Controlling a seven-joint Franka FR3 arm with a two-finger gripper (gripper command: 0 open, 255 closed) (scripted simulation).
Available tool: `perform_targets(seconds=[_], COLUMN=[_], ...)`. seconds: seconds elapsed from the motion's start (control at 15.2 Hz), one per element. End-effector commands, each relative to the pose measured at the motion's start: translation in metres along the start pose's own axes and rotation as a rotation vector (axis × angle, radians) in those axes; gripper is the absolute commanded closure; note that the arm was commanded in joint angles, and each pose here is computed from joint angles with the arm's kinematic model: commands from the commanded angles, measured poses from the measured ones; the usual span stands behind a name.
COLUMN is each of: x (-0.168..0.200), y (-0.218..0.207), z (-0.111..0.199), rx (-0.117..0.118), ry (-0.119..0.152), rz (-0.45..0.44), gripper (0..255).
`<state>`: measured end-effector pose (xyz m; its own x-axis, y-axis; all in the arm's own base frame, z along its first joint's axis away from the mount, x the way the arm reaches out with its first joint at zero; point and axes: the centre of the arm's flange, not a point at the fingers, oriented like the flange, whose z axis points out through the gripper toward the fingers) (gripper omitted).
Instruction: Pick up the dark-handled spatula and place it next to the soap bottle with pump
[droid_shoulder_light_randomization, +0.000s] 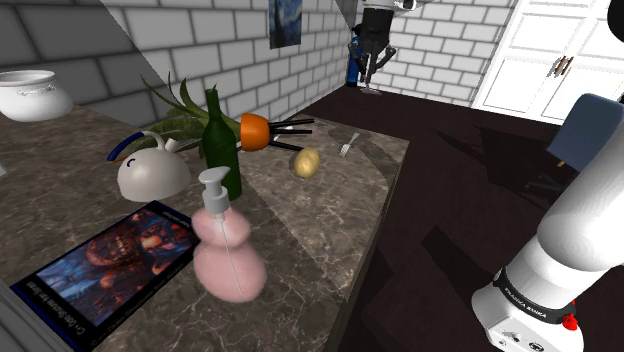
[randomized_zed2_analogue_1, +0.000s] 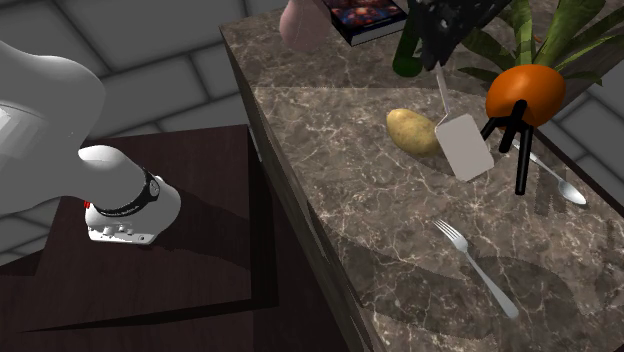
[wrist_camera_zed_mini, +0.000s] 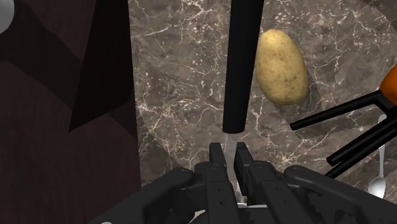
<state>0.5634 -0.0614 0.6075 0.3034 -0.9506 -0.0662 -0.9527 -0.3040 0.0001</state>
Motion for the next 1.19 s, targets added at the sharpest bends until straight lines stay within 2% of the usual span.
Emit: perform_targets(seconds=[0.0, 0.26, 1.12], x=[-0.001, -0.002, -0.17], y=[0.0, 0.0, 0.029], z=[-0.011, -0.027, -0.017], rx=[0.0, 0.0, 0.0], ry=[0.0, 0.0, 0.0], rz=[0.0, 0.0, 0.0], gripper=[255, 255, 255])
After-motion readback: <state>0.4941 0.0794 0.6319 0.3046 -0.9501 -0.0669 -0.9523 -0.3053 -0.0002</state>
